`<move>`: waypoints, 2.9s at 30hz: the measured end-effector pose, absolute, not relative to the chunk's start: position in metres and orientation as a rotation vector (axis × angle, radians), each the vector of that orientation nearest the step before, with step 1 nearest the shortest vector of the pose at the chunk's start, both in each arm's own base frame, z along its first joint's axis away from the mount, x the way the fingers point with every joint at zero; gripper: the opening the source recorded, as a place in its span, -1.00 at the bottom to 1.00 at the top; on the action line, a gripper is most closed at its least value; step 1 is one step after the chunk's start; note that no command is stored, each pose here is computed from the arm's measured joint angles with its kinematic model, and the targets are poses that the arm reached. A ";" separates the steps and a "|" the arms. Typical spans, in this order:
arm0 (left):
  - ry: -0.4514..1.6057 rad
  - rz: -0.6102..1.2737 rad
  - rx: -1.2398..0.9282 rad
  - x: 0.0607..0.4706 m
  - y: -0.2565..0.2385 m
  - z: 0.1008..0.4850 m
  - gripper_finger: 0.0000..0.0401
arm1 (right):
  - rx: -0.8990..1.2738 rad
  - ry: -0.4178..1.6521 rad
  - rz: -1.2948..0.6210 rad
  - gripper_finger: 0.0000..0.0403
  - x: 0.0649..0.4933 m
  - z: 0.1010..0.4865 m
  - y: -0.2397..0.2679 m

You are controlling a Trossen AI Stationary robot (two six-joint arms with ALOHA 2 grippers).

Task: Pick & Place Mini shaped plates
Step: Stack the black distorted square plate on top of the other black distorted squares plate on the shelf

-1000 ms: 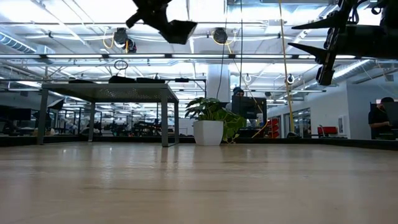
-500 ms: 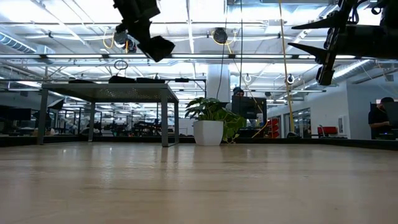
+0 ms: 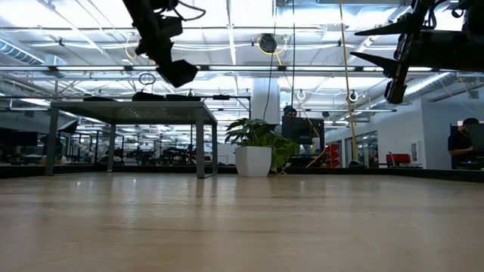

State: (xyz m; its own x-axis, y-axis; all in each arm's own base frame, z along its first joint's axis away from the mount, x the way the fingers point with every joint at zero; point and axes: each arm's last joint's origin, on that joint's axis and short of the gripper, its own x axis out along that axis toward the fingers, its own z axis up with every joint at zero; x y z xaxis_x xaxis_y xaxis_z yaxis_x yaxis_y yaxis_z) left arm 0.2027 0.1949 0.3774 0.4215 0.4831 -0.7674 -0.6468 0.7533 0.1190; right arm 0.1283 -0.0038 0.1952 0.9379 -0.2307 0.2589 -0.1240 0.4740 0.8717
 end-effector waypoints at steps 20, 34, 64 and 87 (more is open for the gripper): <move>0.939 0.650 -0.223 0.216 0.216 0.356 -0.84 | 1.082 -0.366 -0.067 -0.36 0.128 0.195 -0.004; 0.892 0.735 -0.201 0.213 0.224 0.360 -0.33 | 1.082 -0.366 -0.067 -0.36 0.128 0.195 -0.004; 1.021 0.700 -0.249 0.217 0.239 0.334 -0.73 | 1.082 -0.366 -0.067 -0.36 0.128 0.195 -0.004; 0.904 0.463 -0.131 0.210 0.230 0.354 -0.98 | 1.082 -0.366 -0.067 -0.36 0.128 0.195 -0.004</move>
State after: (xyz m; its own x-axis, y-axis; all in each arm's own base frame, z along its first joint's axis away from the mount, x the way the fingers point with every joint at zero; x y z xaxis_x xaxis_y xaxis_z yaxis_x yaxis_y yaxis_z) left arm 0.2101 0.2300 0.3539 0.5274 0.3321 -0.7820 -0.4409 0.8938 0.0822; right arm 0.1283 -0.0038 0.1952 0.9380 -0.2309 0.2585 -0.1235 0.4740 0.8718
